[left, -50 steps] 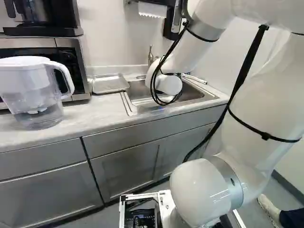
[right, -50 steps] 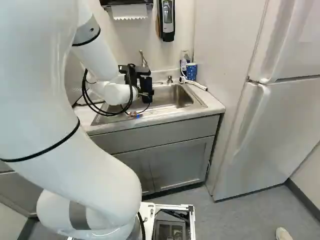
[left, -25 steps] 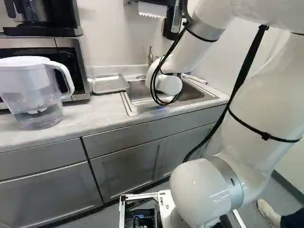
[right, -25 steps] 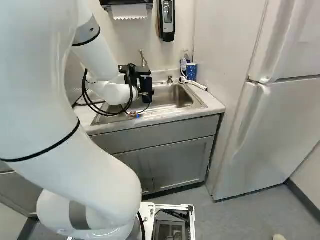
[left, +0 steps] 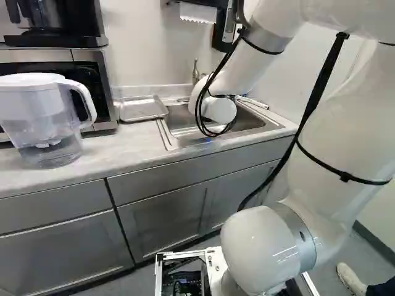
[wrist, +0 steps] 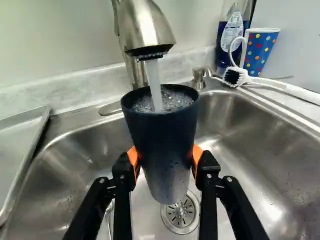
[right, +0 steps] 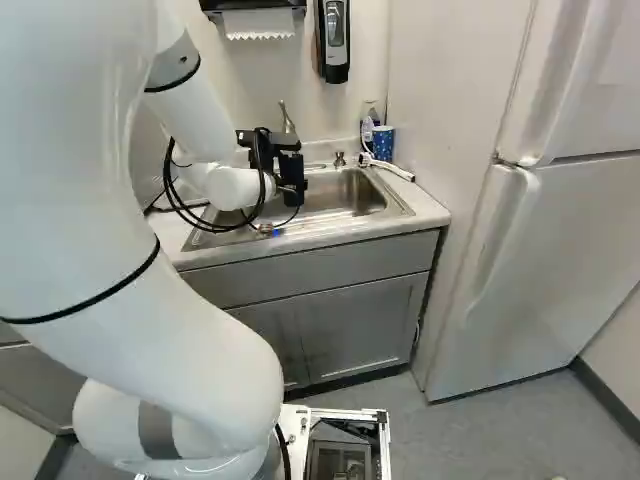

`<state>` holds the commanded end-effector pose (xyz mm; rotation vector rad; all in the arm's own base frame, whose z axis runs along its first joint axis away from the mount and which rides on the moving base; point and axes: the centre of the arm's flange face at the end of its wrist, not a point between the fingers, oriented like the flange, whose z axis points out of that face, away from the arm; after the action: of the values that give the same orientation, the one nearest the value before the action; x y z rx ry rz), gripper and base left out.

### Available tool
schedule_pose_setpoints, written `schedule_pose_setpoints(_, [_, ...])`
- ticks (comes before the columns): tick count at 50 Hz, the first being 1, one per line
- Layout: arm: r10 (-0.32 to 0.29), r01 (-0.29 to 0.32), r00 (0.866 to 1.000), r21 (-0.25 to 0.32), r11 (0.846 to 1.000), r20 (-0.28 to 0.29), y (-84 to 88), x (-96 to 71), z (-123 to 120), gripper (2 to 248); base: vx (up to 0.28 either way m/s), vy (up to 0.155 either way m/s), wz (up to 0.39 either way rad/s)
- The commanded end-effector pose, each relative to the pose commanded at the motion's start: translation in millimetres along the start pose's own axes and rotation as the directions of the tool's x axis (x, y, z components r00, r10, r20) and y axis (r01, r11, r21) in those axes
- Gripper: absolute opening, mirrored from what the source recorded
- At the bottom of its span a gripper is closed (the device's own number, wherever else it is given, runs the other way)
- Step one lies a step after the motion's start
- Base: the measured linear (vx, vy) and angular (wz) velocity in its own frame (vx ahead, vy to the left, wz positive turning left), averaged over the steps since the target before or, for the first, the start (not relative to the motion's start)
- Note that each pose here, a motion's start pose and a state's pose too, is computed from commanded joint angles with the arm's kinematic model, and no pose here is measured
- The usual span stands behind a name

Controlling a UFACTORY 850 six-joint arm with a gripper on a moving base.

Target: Rinse the cup and place it in the tray

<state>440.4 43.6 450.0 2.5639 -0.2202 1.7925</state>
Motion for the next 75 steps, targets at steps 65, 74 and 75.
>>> schedule_pose_setpoints(65, [-0.041,0.052,0.997,0.199,0.979,-0.059,-80.8,11.2,-46.1,122,0.000,0.000,0.000])
schedule_pose_setpoints(74, [-0.036,0.052,0.996,0.214,0.976,-0.078,-86.2,19.3,-50.6,122,0.000,0.000,0.000])
schedule_pose_setpoints(75, [-0.036,0.052,0.996,0.215,0.975,-0.081,-86.7,20.2,-51.1,122,0.000,0.000,0.000])
